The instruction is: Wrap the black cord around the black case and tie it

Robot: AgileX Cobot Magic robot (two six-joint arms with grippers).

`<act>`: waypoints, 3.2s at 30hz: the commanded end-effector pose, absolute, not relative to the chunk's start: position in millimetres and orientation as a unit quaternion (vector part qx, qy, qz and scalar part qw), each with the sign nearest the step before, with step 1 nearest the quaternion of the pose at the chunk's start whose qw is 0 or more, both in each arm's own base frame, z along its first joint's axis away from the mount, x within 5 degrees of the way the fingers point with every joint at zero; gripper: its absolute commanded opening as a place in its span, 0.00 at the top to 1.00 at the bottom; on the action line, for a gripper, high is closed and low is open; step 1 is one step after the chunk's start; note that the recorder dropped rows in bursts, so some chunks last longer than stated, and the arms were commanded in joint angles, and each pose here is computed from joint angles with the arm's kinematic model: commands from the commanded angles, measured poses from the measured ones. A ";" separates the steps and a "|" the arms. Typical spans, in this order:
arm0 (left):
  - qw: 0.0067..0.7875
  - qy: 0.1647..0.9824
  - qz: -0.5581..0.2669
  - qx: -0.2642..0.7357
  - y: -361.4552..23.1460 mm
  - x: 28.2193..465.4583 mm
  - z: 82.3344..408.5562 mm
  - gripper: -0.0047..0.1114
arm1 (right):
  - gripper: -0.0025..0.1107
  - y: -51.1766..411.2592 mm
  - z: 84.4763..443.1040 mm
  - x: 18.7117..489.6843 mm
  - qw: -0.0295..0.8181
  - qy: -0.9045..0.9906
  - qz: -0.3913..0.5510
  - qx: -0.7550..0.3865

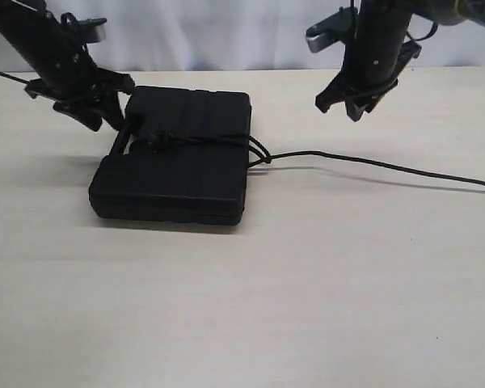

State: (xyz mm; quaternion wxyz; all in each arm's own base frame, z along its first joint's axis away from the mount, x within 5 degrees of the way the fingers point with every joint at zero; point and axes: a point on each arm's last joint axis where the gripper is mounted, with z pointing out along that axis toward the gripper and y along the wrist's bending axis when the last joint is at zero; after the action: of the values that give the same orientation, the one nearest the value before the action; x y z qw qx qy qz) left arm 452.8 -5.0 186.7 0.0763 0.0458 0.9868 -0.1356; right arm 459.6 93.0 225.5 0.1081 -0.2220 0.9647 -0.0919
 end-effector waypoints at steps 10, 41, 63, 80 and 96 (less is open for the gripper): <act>0.046 0.996 0.001 0.079 -21.4 364.6 253.2 0.96 | 0.94 82.5 293.3 379.0 0.129 0.982 -0.033 -0.132; 0.728 0.685 -0.026 -0.006 -5.2 136.4 323.3 0.96 | 0.94 46.8 264.2 178.4 0.661 0.734 0.053 -0.148; 0.719 0.695 -0.016 0.006 -4.0 109.4 281.0 0.96 | 0.94 31.6 208.3 121.5 0.647 0.750 0.063 -0.125; 0.633 0.772 -0.022 0.045 -6.4 54.3 187.4 0.96 | 0.94 13.1 221.5 53.5 0.765 0.634 0.065 -0.097; 0.627 0.777 -0.020 0.048 -6.4 54.0 185.8 0.96 | 0.94 5.7 214.1 55.8 0.739 0.671 0.042 -0.030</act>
State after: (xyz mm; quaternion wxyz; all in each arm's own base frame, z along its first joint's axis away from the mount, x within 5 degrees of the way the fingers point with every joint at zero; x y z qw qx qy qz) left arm 54.1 -6.7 185.9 0.6244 0.0480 0.7793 -0.0224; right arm 55.5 6.5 219.6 0.7567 -0.0345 0.6510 0.0485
